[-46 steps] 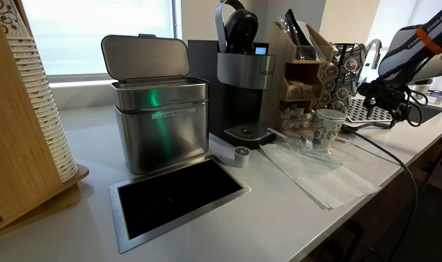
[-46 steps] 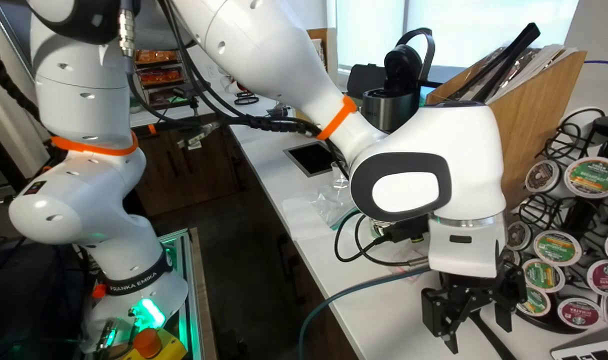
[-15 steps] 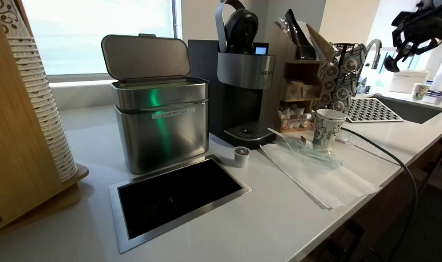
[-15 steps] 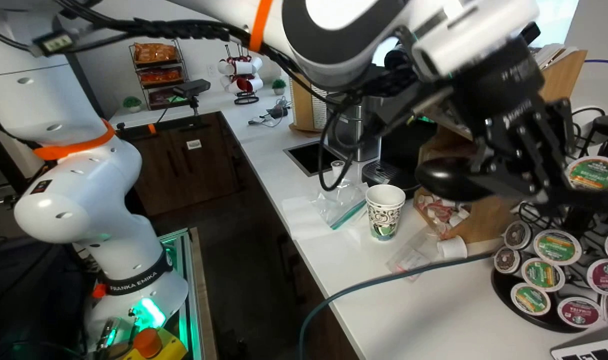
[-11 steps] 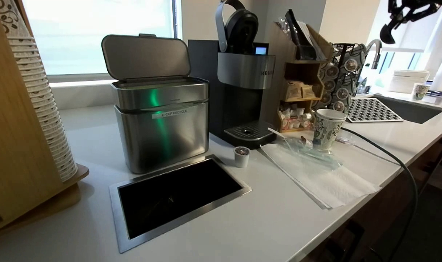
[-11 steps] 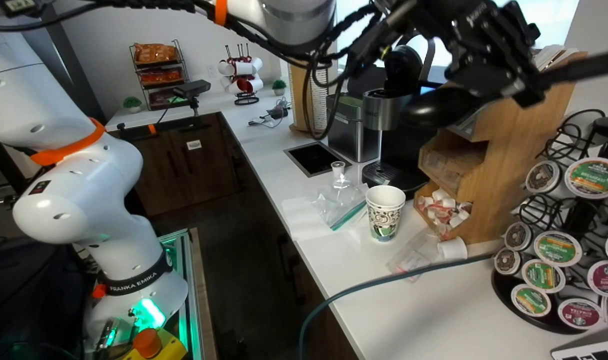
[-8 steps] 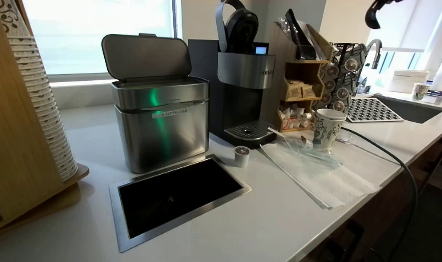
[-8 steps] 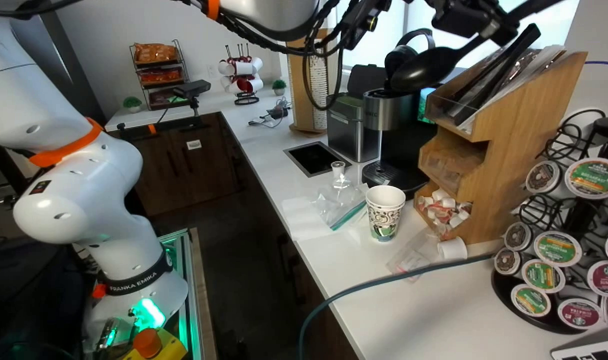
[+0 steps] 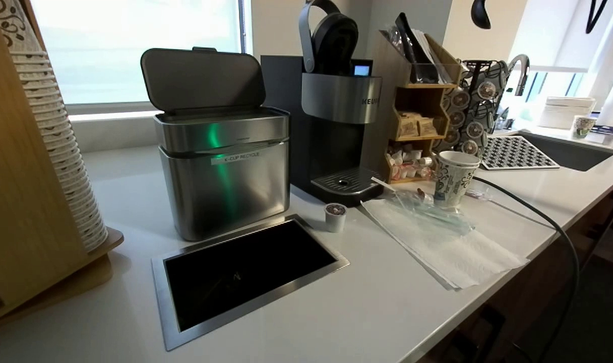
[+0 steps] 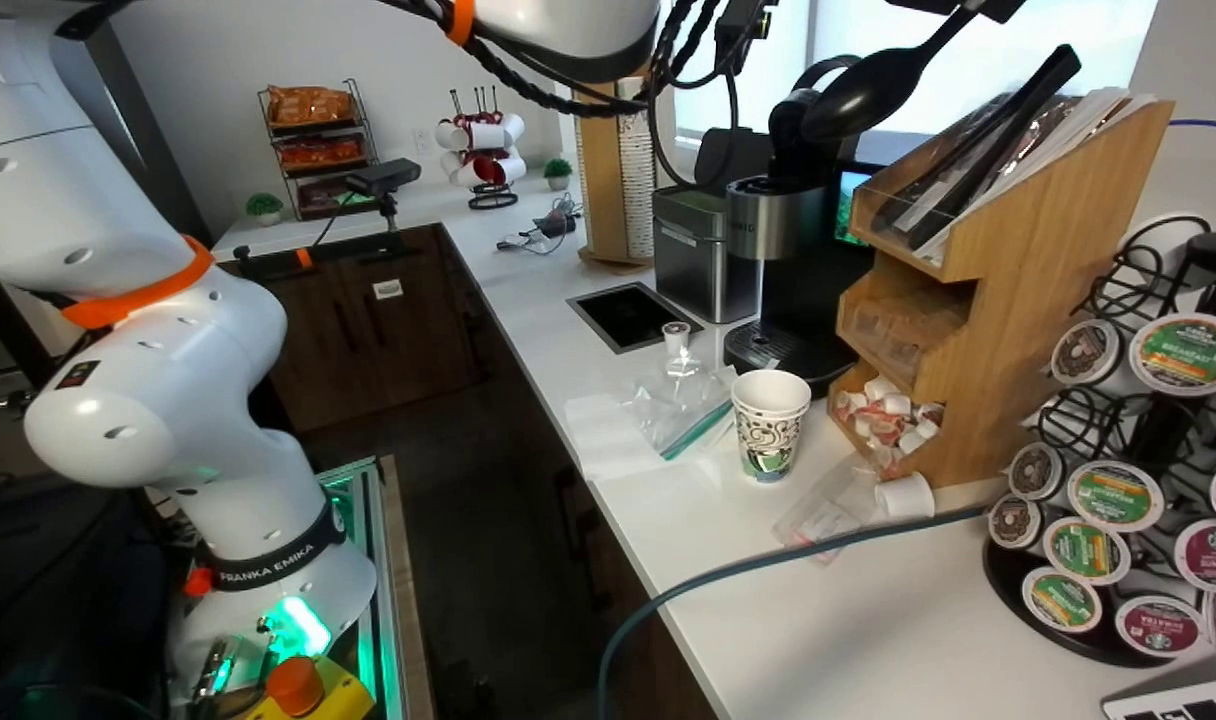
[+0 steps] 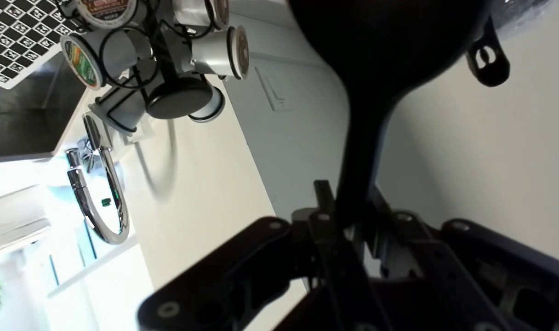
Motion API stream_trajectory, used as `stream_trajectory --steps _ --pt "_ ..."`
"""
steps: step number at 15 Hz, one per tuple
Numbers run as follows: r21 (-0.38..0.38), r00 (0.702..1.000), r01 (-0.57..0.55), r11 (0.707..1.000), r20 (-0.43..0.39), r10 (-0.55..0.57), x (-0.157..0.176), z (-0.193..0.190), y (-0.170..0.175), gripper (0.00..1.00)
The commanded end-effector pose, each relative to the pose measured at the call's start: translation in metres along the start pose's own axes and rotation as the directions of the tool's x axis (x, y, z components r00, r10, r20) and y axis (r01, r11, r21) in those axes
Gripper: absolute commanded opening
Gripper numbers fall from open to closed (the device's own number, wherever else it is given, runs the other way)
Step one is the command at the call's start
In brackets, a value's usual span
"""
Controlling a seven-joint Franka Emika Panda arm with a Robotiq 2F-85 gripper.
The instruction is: Put the black ladle on top of the wooden stand.
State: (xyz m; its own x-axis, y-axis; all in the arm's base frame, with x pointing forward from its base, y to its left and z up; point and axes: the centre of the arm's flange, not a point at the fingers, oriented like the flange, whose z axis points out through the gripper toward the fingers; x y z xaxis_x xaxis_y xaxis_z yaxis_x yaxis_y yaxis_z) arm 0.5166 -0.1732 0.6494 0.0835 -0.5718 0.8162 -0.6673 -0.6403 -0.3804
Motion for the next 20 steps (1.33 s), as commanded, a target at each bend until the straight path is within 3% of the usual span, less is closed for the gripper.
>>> stream_trajectory --steps 1,4,7,10,13,16,18,20 --pt "0.045 0.999 0.037 0.998 -0.029 -0.036 -0.001 0.008 -0.008 0.05" --pt "0.171 0.986 0.158 0.973 -0.085 -0.145 -0.004 0.031 -0.056 0.05" --pt "0.257 0.955 0.294 0.921 -0.115 -0.273 -0.01 0.047 -0.091 0.05" --pt "0.317 0.901 0.433 0.844 -0.143 -0.409 -0.007 0.066 -0.099 0.05" --pt "0.347 0.823 0.567 0.747 -0.208 -0.529 -0.017 0.086 -0.094 0.05" --pt "0.353 0.774 0.632 0.689 -0.255 -0.579 -0.015 0.096 -0.089 0.05" --pt "0.334 0.76 0.65 0.683 -0.284 -0.585 -0.016 0.098 -0.086 0.05" --pt "0.313 0.78 0.623 0.717 -0.307 -0.545 -0.014 0.096 -0.08 0.05"
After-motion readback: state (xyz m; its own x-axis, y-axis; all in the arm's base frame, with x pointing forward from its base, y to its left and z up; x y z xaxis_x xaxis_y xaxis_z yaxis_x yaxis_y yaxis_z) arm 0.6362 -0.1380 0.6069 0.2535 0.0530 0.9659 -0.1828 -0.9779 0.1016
